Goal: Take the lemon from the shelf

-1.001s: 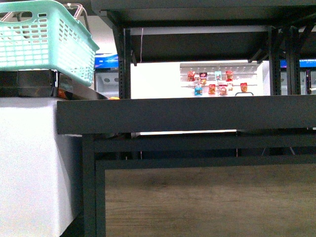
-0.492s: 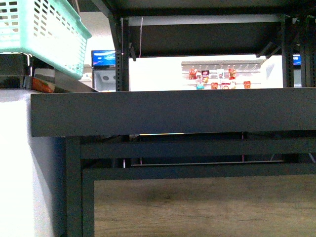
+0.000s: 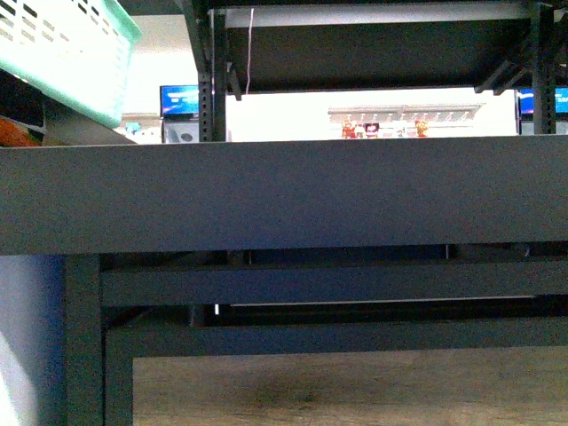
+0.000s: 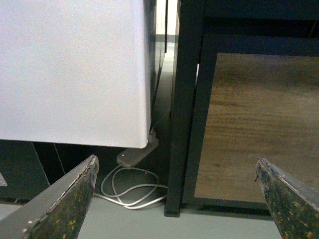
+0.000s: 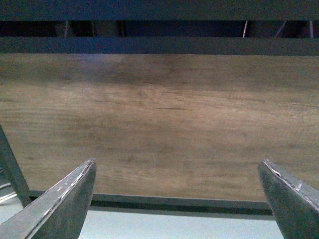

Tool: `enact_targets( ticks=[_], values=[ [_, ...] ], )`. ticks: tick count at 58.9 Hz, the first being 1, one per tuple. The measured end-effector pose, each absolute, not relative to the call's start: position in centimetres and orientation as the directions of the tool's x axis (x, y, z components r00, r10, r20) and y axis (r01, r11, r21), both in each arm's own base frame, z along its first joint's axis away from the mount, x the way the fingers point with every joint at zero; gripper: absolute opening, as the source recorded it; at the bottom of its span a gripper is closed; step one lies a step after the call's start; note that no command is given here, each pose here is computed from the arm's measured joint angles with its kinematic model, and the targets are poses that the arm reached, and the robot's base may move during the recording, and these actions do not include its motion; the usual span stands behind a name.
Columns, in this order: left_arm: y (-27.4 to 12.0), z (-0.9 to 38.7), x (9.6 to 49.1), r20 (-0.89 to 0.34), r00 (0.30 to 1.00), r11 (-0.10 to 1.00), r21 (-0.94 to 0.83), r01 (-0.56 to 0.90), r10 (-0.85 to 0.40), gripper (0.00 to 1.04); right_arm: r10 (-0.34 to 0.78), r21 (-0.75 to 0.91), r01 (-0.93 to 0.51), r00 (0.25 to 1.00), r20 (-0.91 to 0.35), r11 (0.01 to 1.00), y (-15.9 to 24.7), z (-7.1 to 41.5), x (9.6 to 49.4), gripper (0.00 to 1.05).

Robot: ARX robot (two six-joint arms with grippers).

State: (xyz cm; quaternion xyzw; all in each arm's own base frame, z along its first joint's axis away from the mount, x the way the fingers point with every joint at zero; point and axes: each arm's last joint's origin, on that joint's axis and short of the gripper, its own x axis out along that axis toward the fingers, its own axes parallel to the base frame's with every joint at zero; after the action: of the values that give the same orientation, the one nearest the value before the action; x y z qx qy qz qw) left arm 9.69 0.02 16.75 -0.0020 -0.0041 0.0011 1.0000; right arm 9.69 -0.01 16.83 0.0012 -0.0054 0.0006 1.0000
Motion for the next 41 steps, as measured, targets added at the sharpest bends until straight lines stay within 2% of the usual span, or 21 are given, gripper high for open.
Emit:
enact_targets(
  ticks=[41],
  values=[
    [0.02, 16.75, 9.69, 0.008, 1.0, 1.0, -0.004, -0.002, 0.002, 0.97, 0.002, 0.002, -0.002, 1.0, 0.011, 1.0, -0.01, 16.83, 9.69, 0.97]
  ],
)
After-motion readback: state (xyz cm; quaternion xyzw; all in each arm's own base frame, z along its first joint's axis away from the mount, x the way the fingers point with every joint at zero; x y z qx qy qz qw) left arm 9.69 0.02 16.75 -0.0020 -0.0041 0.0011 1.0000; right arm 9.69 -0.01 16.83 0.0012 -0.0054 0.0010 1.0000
